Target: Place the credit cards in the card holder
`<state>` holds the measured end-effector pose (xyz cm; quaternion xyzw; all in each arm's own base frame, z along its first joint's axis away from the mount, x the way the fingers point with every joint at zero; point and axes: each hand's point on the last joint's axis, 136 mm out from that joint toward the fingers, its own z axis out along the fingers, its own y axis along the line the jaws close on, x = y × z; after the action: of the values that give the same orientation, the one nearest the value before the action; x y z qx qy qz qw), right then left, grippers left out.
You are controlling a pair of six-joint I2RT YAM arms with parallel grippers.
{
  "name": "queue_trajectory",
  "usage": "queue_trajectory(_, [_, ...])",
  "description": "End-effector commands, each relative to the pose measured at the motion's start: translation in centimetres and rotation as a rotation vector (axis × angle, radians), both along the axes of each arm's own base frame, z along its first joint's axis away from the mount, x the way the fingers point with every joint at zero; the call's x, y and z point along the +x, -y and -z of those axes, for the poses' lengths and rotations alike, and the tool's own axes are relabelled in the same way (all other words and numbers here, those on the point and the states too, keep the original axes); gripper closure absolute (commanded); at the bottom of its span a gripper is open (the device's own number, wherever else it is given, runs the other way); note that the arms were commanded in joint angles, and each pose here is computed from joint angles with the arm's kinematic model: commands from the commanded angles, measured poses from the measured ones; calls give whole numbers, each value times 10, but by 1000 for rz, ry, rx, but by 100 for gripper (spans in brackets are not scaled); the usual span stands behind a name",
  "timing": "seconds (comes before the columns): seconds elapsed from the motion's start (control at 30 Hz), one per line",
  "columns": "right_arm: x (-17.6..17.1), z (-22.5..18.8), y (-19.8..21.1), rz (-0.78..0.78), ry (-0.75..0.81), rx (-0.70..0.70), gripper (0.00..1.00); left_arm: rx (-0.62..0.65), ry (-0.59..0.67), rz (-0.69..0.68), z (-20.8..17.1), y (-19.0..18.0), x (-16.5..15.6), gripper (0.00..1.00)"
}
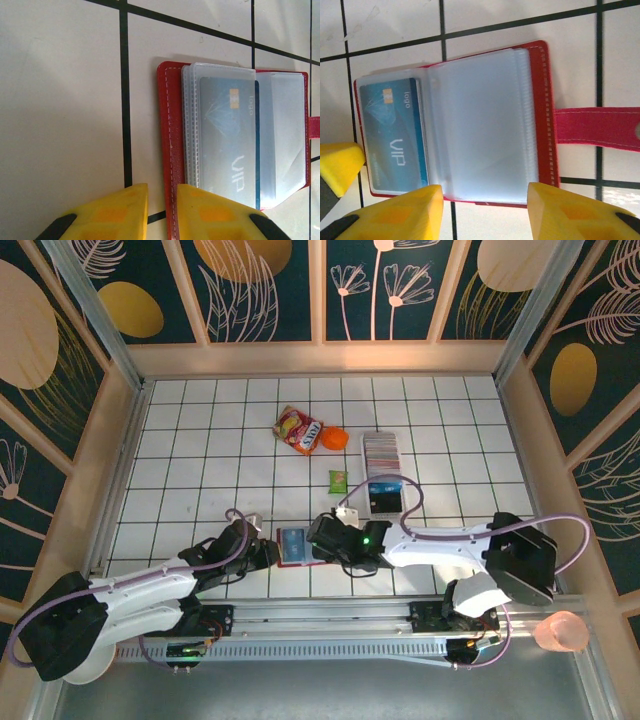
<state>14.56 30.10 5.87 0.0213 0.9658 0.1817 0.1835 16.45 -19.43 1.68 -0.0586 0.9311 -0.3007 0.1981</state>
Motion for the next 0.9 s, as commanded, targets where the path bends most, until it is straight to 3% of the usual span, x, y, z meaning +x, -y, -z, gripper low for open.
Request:
queue_trajectory(0.0, [-1,9,-18,-35,-9,5,54,-17,-8,8,1,3,-3,78])
queue_trajectory(0.27, [0,24,-20,-26,-30,-43,54,-13,-7,12,1,2,-3,80])
queue_trajectory(0.87, [0,24,-70,-61,-56,167,53,0,-18,1,8,-1,-4,84])
